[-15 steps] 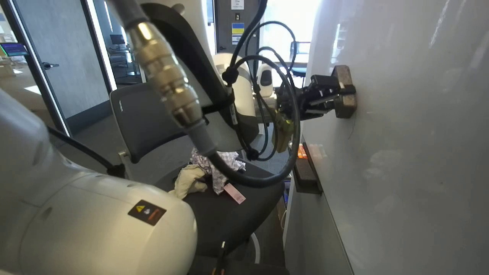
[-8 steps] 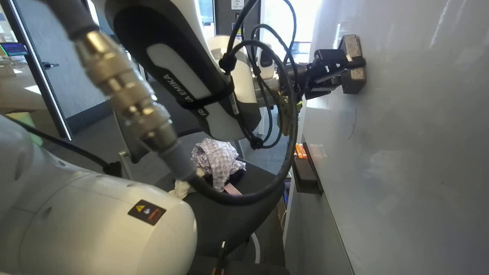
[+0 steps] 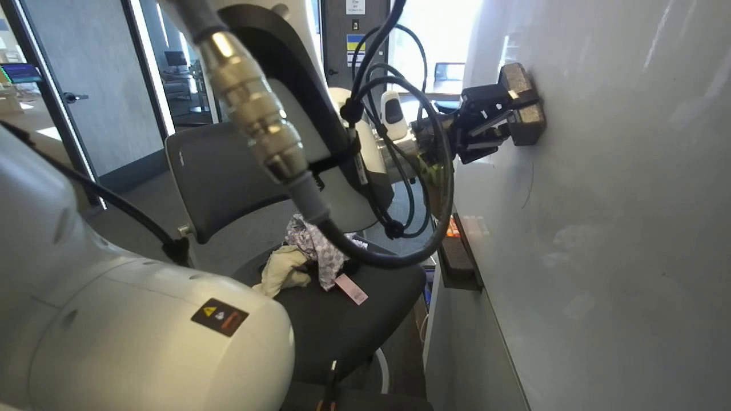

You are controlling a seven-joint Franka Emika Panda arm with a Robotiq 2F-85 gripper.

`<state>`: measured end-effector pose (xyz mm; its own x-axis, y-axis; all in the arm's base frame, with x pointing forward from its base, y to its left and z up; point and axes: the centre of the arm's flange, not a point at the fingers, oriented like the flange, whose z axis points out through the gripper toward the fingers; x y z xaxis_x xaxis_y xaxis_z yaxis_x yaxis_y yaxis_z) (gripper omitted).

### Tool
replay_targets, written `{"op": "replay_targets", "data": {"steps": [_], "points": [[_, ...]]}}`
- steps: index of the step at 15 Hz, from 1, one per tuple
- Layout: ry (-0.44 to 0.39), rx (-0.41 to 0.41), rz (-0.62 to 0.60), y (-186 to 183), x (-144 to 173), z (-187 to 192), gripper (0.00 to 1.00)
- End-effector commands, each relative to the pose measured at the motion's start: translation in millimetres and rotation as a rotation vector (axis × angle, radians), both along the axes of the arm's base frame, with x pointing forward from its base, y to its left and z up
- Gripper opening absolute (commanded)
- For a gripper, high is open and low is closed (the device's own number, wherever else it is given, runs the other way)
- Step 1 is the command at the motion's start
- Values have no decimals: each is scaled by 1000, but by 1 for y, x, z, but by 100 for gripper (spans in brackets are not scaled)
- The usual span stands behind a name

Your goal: Use the duster to erase the markings on the board

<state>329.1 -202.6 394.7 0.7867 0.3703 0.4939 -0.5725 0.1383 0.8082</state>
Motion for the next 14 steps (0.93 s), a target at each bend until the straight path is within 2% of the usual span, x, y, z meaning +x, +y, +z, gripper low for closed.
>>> {"op": "replay_targets", "data": {"steps": [1,5,14], "points": [[75,87,-112,-42,-15,-41,32],[92,121,-132,-42,-16,-44,32],[139,146,-143,-46,-50,-71,32]]}}
